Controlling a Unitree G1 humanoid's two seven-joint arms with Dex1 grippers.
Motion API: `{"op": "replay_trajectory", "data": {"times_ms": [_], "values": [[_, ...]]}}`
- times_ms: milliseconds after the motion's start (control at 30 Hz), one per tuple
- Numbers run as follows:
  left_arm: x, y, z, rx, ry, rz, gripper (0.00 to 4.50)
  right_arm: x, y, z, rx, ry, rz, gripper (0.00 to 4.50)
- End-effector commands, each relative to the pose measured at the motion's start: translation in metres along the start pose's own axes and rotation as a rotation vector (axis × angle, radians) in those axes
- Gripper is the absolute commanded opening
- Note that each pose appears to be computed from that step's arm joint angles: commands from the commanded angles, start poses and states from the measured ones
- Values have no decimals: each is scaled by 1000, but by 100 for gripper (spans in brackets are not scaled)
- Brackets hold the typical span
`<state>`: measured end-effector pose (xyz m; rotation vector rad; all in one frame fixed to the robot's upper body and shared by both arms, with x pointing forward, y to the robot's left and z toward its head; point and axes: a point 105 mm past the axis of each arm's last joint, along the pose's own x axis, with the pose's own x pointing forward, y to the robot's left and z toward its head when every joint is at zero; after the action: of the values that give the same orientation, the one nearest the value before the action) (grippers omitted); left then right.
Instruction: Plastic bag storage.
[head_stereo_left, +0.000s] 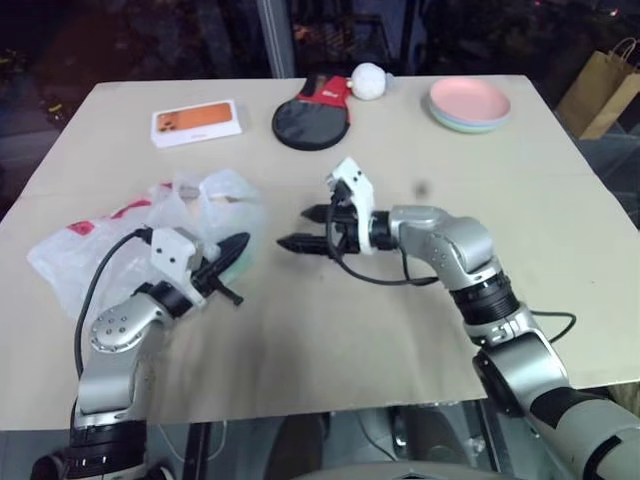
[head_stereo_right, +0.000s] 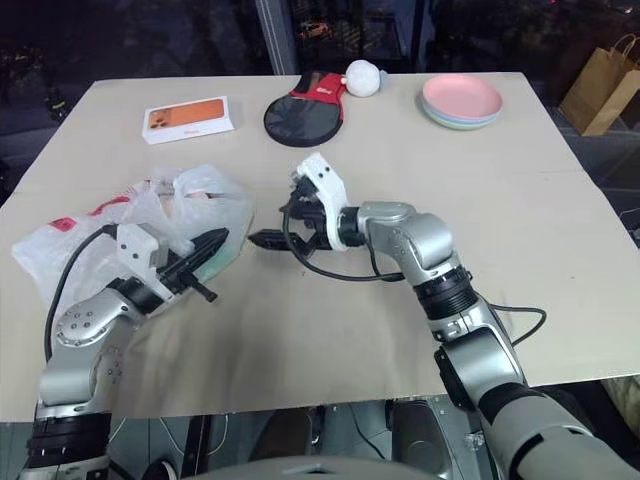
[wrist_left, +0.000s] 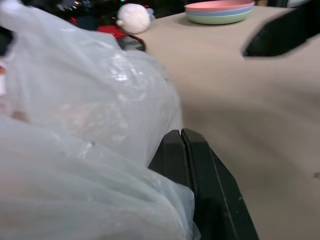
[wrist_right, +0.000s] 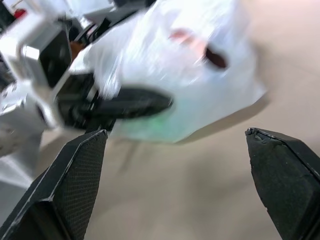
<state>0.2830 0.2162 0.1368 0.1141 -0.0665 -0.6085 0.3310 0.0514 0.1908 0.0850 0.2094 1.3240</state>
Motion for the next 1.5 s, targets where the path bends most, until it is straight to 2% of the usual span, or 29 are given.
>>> {"op": "replay_trajectory", "data": {"times_ms": [33, 167, 267, 400, 567, 800, 900, 967, 1100, 1167, 1267, 1367, 1433, 1500], "values": [[-13, -17, 17, -141, -54, -108, 0, 1, 4, 33, -57, -97, -3, 448], [-45, -2, 26, -340, -88, -67, 0, 5, 11, 45, 84, -158, 34, 448], [-56, 4, 41, -429, -161, -68, 0, 12, 20, 42, 111, -130, 75, 448], [-68, 18, 70, -481, -305, -36, 0, 28, 35, 41, 104, -102, 133, 448], [-83, 51, 91, -461, -451, 142, 0, 55, 44, 42, 67, -88, 148, 448], [-89, 78, 87, -412, -491, 364, 0, 86, 48, 40, -53, -50, 138, 448], [-89, 84, 85, -403, -516, 430, 0, 101, 49, 25, -93, 30, 113, 448], [-87, 84, 84, -401, -523, 449, 0, 107, 57, 10, -124, 93, 137, 448], [-85, 84, 82, -398, -521, 458, 0, 108, 75, 12, -85, 104, 217, 448], [-84, 84, 81, -399, -517, 463, 0, 106, 83, 8, -125, 124, 264, 448], [-83, 84, 79, -401, -514, 468, 0, 105, 86, 17, -134, 85, 255, 448], [-79, 83, 78, -401, -508, 460, 0, 101, 75, 39, -176, 10, 182, 448], [-77, 82, 78, -403, -504, 450, 0, 96, 80, 49, -155, -9, 221, 448], [-75, 81, 78, -404, -502, 443, 0, 93, 92, 43, -147, 33, 286, 448]]}}
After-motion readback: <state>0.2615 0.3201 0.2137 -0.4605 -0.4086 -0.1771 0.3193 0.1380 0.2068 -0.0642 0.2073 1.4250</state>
